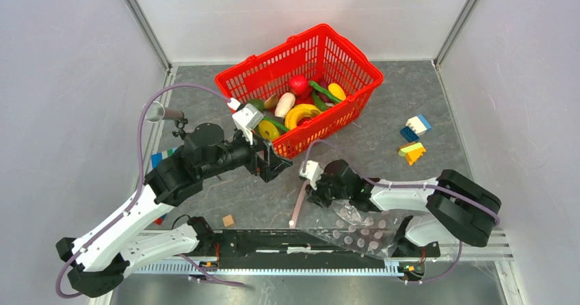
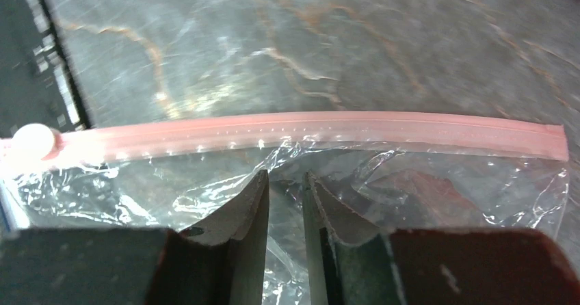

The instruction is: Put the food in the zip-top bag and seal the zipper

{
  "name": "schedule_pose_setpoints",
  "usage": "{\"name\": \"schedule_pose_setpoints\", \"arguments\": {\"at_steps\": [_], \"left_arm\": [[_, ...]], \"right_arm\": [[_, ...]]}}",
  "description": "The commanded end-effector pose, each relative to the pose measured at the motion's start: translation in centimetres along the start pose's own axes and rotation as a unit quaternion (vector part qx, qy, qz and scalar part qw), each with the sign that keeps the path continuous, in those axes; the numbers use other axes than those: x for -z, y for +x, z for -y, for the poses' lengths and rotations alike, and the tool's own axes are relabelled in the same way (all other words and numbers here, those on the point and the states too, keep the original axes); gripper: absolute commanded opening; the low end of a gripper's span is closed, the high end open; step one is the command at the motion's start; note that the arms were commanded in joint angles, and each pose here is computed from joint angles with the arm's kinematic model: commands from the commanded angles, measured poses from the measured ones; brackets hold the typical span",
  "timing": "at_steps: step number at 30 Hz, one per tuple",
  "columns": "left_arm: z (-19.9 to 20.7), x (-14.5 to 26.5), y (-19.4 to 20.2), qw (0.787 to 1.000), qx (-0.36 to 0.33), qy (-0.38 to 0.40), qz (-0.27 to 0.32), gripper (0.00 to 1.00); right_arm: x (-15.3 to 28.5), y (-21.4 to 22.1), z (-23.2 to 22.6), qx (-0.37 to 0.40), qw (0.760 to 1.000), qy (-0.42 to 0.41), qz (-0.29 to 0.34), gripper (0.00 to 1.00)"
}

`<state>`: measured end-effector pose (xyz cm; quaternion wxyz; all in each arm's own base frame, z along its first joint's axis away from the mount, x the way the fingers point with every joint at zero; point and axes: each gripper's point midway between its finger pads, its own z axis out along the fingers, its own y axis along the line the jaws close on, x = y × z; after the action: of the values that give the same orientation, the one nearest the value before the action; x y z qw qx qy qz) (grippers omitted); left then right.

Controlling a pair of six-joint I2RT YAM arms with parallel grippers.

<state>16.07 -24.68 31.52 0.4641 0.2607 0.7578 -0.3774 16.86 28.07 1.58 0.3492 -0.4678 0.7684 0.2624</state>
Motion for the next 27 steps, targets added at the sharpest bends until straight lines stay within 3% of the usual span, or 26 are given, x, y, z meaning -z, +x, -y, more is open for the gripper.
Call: {"name": "schedule_pose_setpoints", "arguments": {"at_steps": [1, 4, 7, 8, 11, 14, 17, 23, 27], "left_arm": [[0.2, 1.2, -1.0, 0.999, 0.003, -0.002, 0.033, 1.0], [-0.6, 2.6, -1.3, 0.998, 0.008, -0.026, 0.054, 1.0], [-1.3, 3.8, -0.6, 0.997, 0.014, -0.043, 0.061, 1.0], [-1.6, 4.0, -0.1, 0.997, 0.018, -0.049, 0.059, 1.0], [-1.5, 4.6, 1.1, 0.997, 0.032, -0.047, 0.044, 1.0], [-0.5, 4.3, 4.0, 0.997, 0.072, -0.015, 0.001, 1.0], [0.6, 3.6, 7.8, 0.991, 0.119, 0.026, -0.05, 1.0], [0.3, 2.8, 12.7, 0.982, 0.159, 0.042, -0.088, 1.0], [-0.1, 0.7, 15.5, 0.976, 0.195, 0.052, -0.084, 1.0]], "right_arm": [[1.3, -2.8, -3.2, 0.09, 0.994, -0.058, 0.025, 0.33], [3.3, -6.5, -4.2, 0.101, 0.991, -0.056, 0.073, 0.5], [4.6, -8.5, -4.8, 0.058, 0.993, -0.034, 0.092, 0.69], [4.7, -8.6, -4.3, 0.018, 0.996, -0.004, 0.091, 0.71], [4.8, -7.2, -2.7, -0.094, 0.986, 0.108, 0.082, 0.72], [5.6, -5.1, -1.9, -0.209, 0.953, 0.18, 0.128, 0.74], [5.8, -3.5, -2.1, -0.281, 0.928, 0.175, 0.169, 0.73], [6.0, -3.4, -2.2, -0.259, 0.936, 0.174, 0.161, 0.75], [6.5, -3.2, -1.7, -0.257, 0.934, 0.185, 0.166, 0.76]]}}
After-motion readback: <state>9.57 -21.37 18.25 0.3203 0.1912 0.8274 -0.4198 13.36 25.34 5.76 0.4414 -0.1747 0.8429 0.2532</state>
